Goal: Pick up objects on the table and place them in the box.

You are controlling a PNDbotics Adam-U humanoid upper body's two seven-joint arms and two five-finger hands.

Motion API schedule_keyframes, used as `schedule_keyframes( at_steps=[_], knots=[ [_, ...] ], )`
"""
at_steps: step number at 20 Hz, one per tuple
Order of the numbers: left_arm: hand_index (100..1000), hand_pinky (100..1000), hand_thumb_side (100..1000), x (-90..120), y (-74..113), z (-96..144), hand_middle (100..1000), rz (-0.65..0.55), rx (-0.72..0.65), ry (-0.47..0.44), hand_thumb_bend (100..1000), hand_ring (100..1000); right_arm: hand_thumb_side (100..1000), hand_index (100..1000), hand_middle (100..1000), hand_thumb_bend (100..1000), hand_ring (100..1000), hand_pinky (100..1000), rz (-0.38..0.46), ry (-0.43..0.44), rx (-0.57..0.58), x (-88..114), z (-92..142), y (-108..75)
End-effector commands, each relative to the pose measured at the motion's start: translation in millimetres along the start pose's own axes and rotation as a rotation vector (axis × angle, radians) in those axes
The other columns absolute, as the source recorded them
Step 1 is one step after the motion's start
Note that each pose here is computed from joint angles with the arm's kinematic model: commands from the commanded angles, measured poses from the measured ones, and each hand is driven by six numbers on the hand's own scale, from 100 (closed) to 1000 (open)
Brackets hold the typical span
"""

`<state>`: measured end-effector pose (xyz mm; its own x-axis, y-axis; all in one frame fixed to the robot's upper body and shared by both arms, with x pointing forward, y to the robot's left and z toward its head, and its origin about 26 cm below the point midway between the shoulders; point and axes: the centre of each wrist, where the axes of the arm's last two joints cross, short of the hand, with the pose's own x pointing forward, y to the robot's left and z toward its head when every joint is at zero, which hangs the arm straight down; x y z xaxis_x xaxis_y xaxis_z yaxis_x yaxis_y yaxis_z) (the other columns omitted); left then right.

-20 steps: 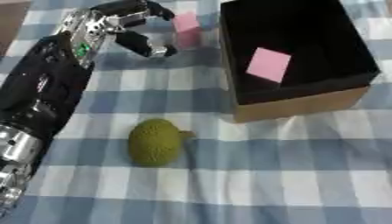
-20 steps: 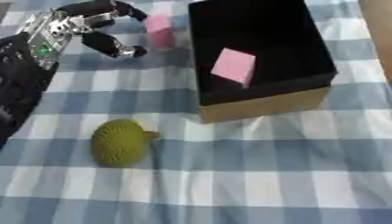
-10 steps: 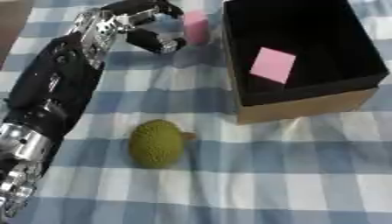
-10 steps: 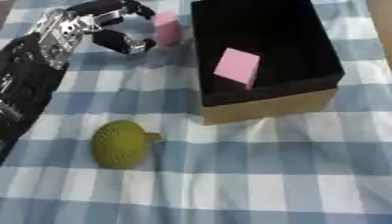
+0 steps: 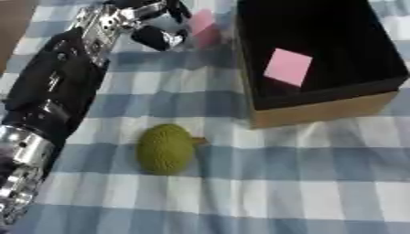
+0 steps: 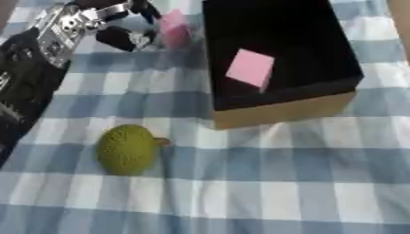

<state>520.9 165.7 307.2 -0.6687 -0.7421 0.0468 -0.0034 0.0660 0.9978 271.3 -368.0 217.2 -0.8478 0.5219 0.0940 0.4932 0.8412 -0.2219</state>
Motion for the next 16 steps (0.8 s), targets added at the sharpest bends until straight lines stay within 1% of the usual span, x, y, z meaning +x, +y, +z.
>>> schedule_keyframes(
  at_steps=[1,3,6,8,13,14,16],
  knots=[
    [916,923,764,0,12.0,2,791,-0.029,-0.005,-0.005,372,876,470,911,406,100,978,911,-0.003,-0.017,0.009,2,-4,-2.0],
    [937,947,786,1,16.1,2,813,-0.039,-0.015,-0.008,455,900,470,911,404,100,978,911,-0.003,-0.014,0.017,2,-3,-2.0],
    [951,957,779,2,25.5,5,829,-0.046,0.001,0.013,516,916,470,911,406,100,979,911,-0.003,-0.013,0.021,2,-2,-2.1],
    [954,956,779,3,27.2,5,828,-0.052,0.014,0.029,512,915,470,912,407,100,980,912,-0.004,-0.015,0.019,2,-3,-1.9],
    [958,954,771,5,23.5,1,829,-0.049,0.038,0.044,516,914,470,912,407,100,981,912,-0.011,-0.022,0.015,2,-6,-1.0],
    [962,959,793,7,21.4,-1,831,-0.041,0.039,0.042,504,915,470,912,407,100,981,912,-0.013,-0.024,0.015,2,-7,-0.7],
    [964,961,802,10,18.8,-5,831,-0.020,0.037,0.031,514,915,470,912,407,100,981,912,-0.018,-0.029,0.016,2,-8,0.1]
  ],
)
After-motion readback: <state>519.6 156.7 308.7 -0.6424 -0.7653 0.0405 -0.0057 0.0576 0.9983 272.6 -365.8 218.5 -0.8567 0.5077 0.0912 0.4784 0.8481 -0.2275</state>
